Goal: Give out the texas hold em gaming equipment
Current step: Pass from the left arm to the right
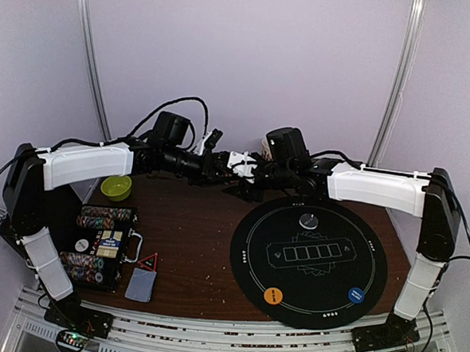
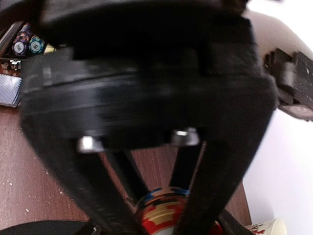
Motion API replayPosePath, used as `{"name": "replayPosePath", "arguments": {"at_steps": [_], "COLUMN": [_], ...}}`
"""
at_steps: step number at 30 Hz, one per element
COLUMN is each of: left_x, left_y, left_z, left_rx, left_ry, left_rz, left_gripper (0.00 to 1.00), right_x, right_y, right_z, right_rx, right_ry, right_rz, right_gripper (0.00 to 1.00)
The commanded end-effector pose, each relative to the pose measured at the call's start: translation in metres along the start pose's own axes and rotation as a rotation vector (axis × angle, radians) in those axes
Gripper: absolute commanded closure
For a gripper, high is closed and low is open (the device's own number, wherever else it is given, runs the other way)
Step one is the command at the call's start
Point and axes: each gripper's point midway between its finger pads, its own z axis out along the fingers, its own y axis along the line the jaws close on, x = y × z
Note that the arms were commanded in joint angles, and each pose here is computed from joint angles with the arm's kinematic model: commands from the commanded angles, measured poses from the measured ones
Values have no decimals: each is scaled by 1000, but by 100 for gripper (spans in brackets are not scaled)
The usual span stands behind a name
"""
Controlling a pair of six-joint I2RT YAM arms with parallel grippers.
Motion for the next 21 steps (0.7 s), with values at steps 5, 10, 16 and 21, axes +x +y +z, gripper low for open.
{"name": "replayPosePath", "arguments": {"at_steps": [5,10,16,21], "left_x": [-11,-7,-1,9], "left_y": [-12,-10,-1,33], "left_z": [0,6,18,45], "left_rx": [55,81,105,70], "left_ry": [-32,-14,1,22], "left_rz": [38,23,2,-22], "left_gripper": [100,100,100,100], "right_x": [-6,-9,-7,26], "right_y": [-17,-19,-23,-11], "right_z": [2,1,0,0], "right_rx": [59,73,91,52], "right_ry": [-12,-25,-21,96], "right_rz": [-53,-52,-4,118], "right_gripper": [55,72,87,100]}}
